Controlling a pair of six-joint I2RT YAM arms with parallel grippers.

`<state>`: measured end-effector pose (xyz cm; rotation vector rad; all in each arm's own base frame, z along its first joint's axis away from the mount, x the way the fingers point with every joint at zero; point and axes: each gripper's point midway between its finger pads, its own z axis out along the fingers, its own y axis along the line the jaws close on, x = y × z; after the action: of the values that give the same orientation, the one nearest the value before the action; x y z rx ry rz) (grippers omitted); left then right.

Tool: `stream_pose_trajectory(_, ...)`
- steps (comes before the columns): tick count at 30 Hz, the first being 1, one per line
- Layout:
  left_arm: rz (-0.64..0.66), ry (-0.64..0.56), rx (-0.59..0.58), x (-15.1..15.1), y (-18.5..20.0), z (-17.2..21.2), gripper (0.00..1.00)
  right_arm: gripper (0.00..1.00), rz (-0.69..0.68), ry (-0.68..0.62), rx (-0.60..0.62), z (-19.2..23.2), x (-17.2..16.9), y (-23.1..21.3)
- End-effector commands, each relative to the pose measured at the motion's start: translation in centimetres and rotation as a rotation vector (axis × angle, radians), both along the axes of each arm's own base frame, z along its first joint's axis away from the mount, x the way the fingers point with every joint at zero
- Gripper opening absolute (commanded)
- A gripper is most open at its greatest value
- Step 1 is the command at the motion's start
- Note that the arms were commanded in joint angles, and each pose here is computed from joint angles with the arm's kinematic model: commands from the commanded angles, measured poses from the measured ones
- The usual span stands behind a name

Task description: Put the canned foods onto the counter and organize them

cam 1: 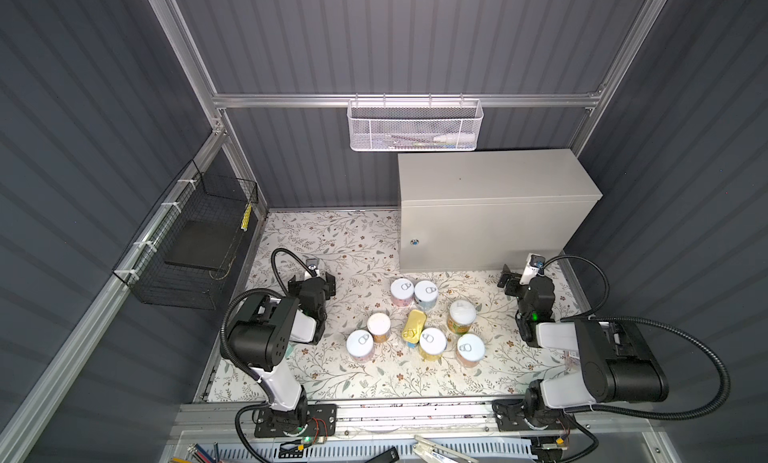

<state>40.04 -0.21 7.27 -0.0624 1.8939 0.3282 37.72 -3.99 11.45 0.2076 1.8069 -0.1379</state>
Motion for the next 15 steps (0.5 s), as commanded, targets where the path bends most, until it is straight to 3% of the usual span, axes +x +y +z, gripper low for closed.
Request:
stream_pose_trajectory(1, 0.028, -0.019, -0.009, 0.4, 0.4, 0.5, 1.00, 0.99, -0.002, -0.025, 0.002, 0.7, 0.4, 0.0)
stream_pose_trajectory(7, 0.027, -0.018, -0.008, 0.4, 0.4, 0.5, 1.00, 0.99, -0.074, -0.022, 0.014, 1.1, -0.1, -1.1)
stream_pose_trajectory(12, 0.029, -0.018, -0.009, 0.4, 0.5, 0.5, 1.00, 0.99, -0.039, -0.034, -0.014, 1.6, 0.1, -0.3)
stream_pose_trajectory(15, 0.028, -0.018, -0.009, 0.4, 0.4, 0.5, 1.00, 0.99, -0.174, 0.043, -0.021, 2.9, -0.3, -1.7)
